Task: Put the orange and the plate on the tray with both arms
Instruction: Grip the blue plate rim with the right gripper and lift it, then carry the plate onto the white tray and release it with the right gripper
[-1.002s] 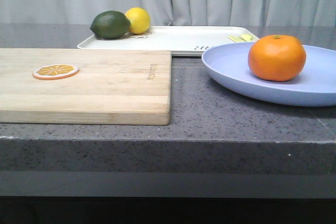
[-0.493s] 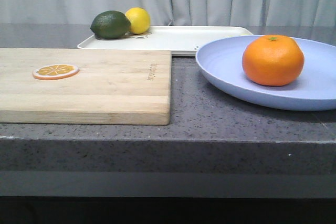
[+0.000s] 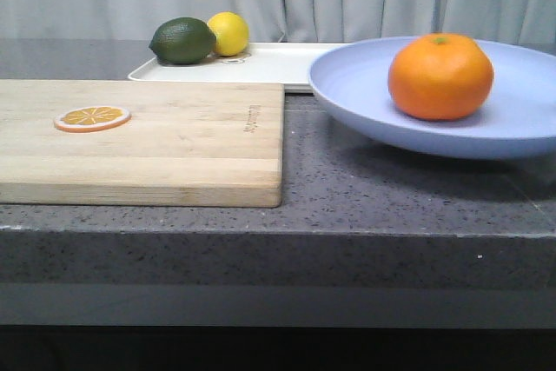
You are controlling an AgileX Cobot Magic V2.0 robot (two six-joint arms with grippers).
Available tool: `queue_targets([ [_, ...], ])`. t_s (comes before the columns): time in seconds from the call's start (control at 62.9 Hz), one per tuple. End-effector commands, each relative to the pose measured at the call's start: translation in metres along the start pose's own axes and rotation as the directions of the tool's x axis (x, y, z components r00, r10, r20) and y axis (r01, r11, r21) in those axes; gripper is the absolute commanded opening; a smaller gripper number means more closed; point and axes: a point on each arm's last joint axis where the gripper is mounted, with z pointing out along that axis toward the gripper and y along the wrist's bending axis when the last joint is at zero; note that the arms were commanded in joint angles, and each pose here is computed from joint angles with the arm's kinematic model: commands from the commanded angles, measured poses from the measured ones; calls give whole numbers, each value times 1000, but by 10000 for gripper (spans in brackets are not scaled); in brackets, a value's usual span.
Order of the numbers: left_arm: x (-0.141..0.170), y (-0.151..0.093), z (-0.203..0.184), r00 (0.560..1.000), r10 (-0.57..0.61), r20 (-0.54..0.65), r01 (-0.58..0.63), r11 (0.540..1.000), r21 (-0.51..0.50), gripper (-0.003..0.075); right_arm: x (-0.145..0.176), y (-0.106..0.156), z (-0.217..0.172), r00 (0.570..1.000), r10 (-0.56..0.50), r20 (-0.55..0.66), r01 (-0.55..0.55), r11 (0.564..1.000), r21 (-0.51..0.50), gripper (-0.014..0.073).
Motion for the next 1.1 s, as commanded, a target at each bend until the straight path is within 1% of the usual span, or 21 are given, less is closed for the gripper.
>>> queue_targets([
  [0.0,-13,0,-5,994,-14,104,14,1000,1,640,-18,30,-17,998,5,67,1,996,-92,-67],
  [0.238,-13,0,-5,994,-14,104,14,1000,1,640,-59,72,-4,997,-8,75,20,988,-155,-67],
  [0.397,-13,0,-5,994,-14,104,14,1000,1,640,-92,98,17,997,-15,76,30,979,-199,-67],
  [0.556,-13,0,-5,994,-14,104,14,1000,1,640,-124,119,43,996,-16,86,36,970,-241,-67],
  [0.779,-13,0,-5,994,-14,104,14,1000,1,640,-155,133,79,996,-10,90,36,958,-284,-67],
  [0.827,-13,0,-5,994,-14,104,14,1000,1,640,-158,133,88,997,1,80,22,957,-289,-67],
  [0.922,-13,0,-5,994,-14,104,14,1000,1,640,-164,134,99,997,-5,79,28,955,-296,-67],
  [1.081,-13,0,-5,994,-14,104,14,1000,1,640,-165,126,115,999,1,49,13,958,-285,-67],
])
